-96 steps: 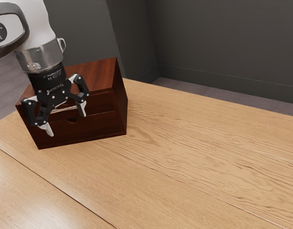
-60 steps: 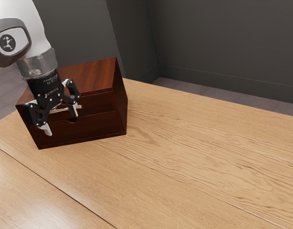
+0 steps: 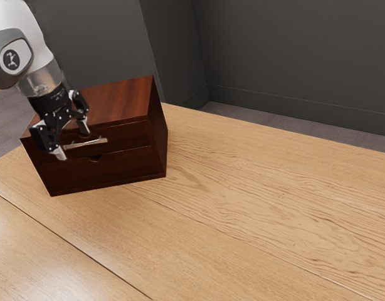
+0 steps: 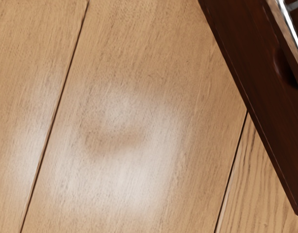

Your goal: Pull the drawer handle with one arm to open the drawer

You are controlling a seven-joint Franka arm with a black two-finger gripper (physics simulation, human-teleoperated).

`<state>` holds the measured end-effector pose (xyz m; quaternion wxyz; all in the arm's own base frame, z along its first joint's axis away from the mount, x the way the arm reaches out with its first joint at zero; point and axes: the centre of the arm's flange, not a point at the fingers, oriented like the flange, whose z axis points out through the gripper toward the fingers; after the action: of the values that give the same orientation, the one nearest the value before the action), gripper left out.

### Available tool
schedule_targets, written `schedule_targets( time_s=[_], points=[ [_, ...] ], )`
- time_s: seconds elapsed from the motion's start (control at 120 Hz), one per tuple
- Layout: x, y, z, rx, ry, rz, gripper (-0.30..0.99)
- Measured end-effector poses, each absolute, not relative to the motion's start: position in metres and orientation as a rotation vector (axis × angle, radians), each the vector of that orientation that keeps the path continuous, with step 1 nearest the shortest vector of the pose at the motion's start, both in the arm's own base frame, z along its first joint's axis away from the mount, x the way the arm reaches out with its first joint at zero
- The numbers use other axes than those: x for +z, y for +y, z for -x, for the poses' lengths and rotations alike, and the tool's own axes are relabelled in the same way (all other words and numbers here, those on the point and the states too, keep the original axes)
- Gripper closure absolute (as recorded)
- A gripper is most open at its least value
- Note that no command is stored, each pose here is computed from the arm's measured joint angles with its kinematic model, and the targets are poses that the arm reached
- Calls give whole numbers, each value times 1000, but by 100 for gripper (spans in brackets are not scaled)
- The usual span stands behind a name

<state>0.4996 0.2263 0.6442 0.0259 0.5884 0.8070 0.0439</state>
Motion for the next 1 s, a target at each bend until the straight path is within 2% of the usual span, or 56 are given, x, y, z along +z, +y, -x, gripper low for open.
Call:
schedule_targets(
  time_s=[0.208, 0.383, 1.0],
  points=[
    [620, 307, -511, 163, 2553, -1644, 0],
    [611, 257, -552, 199, 2470, -1739, 0],
    [594, 292, -538, 281, 2532, -1590, 0]
  ],
)
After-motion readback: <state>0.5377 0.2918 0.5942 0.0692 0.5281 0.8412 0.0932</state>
